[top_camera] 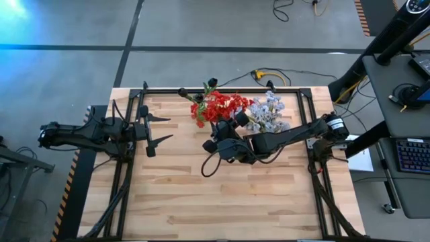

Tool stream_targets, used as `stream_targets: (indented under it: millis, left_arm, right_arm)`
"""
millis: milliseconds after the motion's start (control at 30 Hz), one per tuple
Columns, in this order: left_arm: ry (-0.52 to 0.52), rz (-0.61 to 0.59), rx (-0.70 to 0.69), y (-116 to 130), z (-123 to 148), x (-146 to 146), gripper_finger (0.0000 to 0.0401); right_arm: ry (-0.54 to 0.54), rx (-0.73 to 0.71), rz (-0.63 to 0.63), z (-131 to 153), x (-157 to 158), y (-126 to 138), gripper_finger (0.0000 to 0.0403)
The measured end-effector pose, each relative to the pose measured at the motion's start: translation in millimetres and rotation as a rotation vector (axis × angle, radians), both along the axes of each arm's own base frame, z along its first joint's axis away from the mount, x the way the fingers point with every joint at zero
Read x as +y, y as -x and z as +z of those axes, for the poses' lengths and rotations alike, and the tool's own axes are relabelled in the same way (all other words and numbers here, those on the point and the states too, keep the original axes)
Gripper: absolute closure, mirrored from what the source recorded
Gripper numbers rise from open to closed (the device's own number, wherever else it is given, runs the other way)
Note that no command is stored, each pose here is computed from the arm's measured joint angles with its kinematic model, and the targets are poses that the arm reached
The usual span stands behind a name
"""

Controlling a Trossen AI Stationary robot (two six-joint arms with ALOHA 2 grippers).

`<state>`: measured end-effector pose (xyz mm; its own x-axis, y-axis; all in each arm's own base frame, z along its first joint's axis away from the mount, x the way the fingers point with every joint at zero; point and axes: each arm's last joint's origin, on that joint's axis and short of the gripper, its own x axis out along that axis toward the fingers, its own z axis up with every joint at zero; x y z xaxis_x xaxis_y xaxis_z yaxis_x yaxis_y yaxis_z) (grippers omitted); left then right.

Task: Sort flowers into vase by color
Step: Put the orange flowers into the transparent vase

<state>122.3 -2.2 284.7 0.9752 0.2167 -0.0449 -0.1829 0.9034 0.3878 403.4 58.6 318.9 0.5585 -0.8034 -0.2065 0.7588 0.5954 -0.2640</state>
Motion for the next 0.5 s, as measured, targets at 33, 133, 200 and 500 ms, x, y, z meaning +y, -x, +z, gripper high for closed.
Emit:
stream_targets:
  millis: [33, 133, 200, 500]
  left_arm:
    - [0.000, 0.000, 0.000, 0, 0, 0, 0.0141]
    - [0.000, 0.000, 0.001, 0, 0, 0, 0.0141]
    - [0.000, 0.000, 0.001, 0, 0, 0, 0.0141]
    - [0.000, 0.000, 0.001, 0, 0, 0, 0.0141]
  right_arm:
    - [-0.001, 0.001, 0.005, 3, 2, 0, 0.0257]
    - [-0.001, 0.007, 0.021, 10, 7, 1, 0.0250]
    - [-0.002, 0.019, 0.037, 14, 11, 3, 0.0246]
    - [-0.019, 0.222, 0.174, 7, 25, 12, 0.0228]
